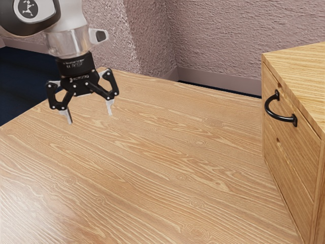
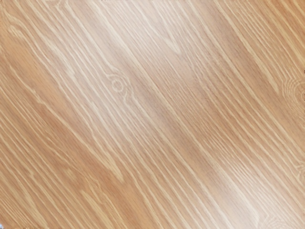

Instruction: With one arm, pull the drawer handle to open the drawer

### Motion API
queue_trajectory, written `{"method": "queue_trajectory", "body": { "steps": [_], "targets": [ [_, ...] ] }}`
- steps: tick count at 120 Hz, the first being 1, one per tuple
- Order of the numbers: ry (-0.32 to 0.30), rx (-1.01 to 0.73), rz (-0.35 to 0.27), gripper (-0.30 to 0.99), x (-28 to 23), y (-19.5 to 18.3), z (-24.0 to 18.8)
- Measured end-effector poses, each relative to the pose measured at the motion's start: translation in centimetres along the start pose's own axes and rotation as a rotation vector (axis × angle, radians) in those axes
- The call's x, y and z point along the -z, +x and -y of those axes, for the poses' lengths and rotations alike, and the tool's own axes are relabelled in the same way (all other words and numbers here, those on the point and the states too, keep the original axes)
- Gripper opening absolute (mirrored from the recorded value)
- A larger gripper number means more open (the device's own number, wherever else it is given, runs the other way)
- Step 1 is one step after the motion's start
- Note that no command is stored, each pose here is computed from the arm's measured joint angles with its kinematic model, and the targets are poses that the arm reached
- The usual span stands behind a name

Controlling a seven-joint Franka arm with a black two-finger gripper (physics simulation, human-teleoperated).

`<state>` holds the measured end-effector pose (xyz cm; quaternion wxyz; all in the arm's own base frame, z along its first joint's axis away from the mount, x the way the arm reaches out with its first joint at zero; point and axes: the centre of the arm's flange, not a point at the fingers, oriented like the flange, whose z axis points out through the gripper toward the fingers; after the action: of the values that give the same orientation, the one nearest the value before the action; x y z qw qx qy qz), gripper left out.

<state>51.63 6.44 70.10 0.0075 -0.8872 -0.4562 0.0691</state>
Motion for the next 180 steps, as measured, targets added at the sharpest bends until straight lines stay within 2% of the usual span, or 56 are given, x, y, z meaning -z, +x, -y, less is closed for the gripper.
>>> {"method": "queue_trajectory", "body": {
  "steps": [40, 52, 64, 78, 112, 118, 122, 133, 149, 168, 176, 180],
  "targets": [
    [-0.034, 0.169, -0.022, 0.69, 1.1, 0.2, 0.3],
    [-0.124, 0.205, -0.125, 0.69, 7.4, -2.8, 1.9],
    [-0.156, 0.176, -0.162, 0.69, 9.1, -6.1, 0.8],
    [-0.181, 0.196, -0.170, 0.69, 9.4, -6.1, 0.5],
    [-0.184, 0.226, -0.172, 0.69, 7.1, -5.5, -1.8],
    [-0.185, 0.228, -0.161, 0.69, 6.7, -5.1, -2.0],
    [-0.191, 0.209, -0.133, 0.69, 6.1, -4.7, -2.3],
    [-0.276, 0.119, 0.009, 0.69, 4.7, -2.2, -2.2],
    [-0.409, -0.094, 0.112, 0.69, 3.4, -2.5, -3.3],
    [-0.523, -0.158, 0.163, 0.69, 1.8, -0.6, -4.3],
    [-0.562, -0.180, 0.147, 0.68, 2.8, -1.8, -4.6],
    [-0.563, -0.190, 0.115, 0.68, 3.5, -3.4, -5.0]
  ]
}}
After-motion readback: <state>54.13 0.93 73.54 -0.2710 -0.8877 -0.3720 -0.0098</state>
